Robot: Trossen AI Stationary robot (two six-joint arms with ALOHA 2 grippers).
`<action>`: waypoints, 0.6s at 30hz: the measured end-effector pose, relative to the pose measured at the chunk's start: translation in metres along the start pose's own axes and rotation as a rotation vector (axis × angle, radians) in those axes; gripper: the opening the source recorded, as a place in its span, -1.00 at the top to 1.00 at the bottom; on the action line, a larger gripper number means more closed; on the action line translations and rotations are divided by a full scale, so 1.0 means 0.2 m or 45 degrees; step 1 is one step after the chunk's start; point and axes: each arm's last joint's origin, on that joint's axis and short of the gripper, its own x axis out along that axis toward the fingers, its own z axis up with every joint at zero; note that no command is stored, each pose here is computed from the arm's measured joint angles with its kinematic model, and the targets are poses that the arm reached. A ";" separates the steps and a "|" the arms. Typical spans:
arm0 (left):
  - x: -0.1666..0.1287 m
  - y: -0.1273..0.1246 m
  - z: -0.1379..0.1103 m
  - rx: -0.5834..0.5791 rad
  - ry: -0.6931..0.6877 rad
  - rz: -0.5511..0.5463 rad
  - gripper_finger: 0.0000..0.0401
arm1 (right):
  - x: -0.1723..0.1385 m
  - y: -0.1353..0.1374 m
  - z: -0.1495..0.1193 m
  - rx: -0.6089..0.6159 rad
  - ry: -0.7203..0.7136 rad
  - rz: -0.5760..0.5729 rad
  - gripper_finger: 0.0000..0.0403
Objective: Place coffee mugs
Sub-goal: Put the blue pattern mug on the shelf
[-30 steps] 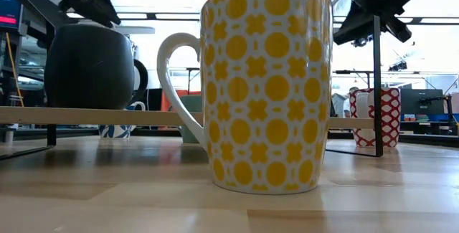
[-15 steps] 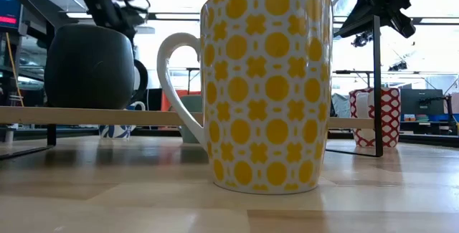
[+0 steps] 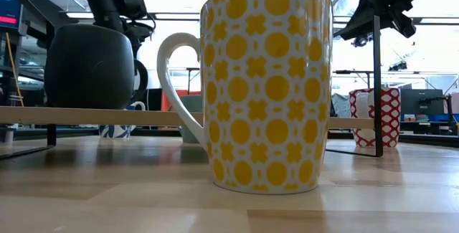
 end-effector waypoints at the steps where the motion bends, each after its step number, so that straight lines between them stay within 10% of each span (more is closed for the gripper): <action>1: 0.00 0.00 0.00 0.000 -0.002 -0.001 0.13 | 0.00 0.00 0.00 -0.001 0.000 -0.001 0.94; 18: 0.09 -0.04 0.02 0.069 0.029 -0.014 0.02 | 0.00 -0.01 -0.01 -0.023 0.014 -0.022 0.94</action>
